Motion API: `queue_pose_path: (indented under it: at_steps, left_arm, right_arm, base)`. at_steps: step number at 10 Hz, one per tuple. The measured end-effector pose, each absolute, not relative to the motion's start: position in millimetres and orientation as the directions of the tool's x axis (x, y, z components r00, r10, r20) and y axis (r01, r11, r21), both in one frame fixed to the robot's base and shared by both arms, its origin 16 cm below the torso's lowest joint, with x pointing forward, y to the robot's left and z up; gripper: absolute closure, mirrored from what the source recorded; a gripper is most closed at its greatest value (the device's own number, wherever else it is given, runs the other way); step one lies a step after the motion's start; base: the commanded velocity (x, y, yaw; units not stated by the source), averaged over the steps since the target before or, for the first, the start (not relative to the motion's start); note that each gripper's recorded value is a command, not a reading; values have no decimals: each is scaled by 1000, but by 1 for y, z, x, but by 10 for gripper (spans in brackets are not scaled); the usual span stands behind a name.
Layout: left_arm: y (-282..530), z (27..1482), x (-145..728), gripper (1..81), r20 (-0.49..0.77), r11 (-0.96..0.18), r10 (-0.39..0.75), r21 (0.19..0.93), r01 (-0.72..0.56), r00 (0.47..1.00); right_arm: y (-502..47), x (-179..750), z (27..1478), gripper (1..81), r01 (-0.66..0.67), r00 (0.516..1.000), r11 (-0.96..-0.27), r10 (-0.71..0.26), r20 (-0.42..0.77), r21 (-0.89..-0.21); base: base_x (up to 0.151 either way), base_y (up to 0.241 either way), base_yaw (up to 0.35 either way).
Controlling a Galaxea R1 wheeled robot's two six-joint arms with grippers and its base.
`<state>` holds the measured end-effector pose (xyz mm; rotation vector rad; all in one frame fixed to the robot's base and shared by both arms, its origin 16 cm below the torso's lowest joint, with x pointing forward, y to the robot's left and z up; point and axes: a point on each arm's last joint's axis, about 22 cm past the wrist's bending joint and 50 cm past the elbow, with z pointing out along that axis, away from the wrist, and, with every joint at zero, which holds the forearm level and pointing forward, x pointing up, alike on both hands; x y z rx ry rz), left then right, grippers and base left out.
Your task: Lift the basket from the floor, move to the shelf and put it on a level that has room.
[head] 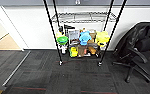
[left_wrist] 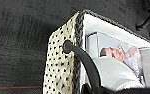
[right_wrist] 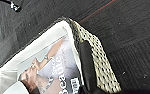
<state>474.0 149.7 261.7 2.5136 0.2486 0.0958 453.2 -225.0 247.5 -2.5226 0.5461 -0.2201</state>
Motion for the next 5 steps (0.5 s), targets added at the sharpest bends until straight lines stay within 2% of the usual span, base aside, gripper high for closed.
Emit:
queue_pose_path:
  at_steps: [2,5]
  left_arm:
    - [145,284,481,811,35,-798,192,587,135,981]
    - [155,294,448,811,-9,-804,197,570,167,980]
  right_arm:
    - [-230,454,270,811,-332,898,-768,-435,65,-548]
    - [-224,436,286,811,-338,904,-768,-426,40,-544]
  base:
    - [0,0,0]
    - [0,0,0]
